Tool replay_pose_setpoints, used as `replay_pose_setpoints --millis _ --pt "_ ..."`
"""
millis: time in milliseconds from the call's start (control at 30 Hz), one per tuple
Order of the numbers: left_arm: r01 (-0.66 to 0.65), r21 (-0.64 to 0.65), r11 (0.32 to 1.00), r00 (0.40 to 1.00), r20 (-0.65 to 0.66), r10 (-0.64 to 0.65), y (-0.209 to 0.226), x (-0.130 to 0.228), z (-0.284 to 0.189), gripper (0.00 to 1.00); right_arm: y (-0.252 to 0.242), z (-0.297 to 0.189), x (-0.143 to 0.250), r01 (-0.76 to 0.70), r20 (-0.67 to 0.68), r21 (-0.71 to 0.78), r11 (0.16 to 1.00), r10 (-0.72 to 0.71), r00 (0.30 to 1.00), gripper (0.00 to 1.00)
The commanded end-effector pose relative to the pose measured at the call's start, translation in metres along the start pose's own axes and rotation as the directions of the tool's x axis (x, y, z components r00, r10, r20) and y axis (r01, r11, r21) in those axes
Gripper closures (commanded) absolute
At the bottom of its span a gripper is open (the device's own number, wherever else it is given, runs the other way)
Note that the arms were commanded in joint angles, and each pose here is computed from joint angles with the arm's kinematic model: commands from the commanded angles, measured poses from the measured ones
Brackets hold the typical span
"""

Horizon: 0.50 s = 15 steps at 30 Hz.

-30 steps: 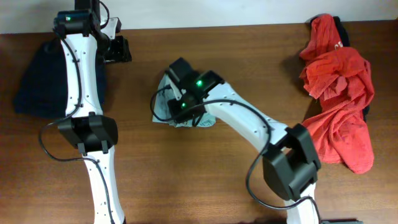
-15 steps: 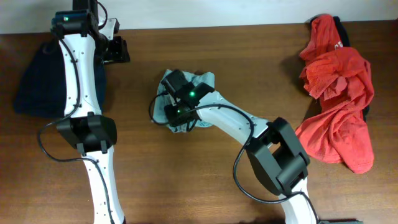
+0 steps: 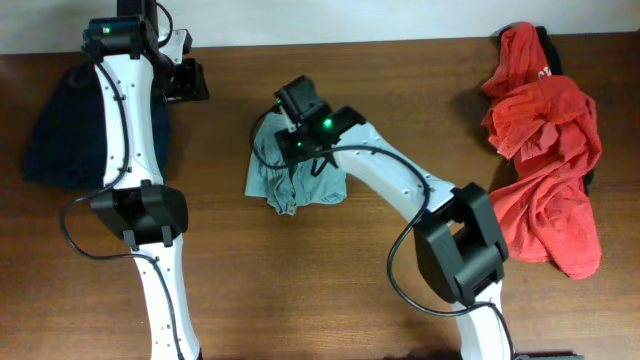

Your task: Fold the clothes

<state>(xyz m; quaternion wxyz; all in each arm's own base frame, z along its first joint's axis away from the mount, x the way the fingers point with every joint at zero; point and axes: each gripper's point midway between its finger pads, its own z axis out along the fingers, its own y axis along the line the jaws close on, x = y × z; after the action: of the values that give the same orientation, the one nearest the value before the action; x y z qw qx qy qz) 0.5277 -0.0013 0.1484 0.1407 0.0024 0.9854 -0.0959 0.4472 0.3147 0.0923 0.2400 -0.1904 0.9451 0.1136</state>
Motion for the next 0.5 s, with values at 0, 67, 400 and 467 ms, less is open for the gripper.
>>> replay_pose_setpoints --millis 0,67,400,467 --pt "0.000 0.001 1.000 1.000 0.014 0.000 0.003 -0.002 -0.003 0.43 -0.015 0.000 -0.011 0.012 0.035 0.053 0.999 -0.013 0.999 0.50" --pt "0.000 0.001 1.000 1.000 0.014 0.000 0.003 -0.002 -0.003 0.43 -0.016 0.009 -0.007 0.012 0.021 0.055 0.998 -0.014 1.000 0.53" --pt "0.000 0.001 1.000 1.000 0.014 0.000 0.003 -0.002 -0.003 0.43 -0.011 0.021 0.006 0.037 -0.020 0.057 0.998 -0.036 0.999 0.62" --pt "-0.001 0.001 1.000 1.000 0.014 0.001 0.003 -0.002 -0.003 0.43 -0.011 0.024 0.008 0.049 -0.029 0.058 0.997 -0.048 0.998 0.62"
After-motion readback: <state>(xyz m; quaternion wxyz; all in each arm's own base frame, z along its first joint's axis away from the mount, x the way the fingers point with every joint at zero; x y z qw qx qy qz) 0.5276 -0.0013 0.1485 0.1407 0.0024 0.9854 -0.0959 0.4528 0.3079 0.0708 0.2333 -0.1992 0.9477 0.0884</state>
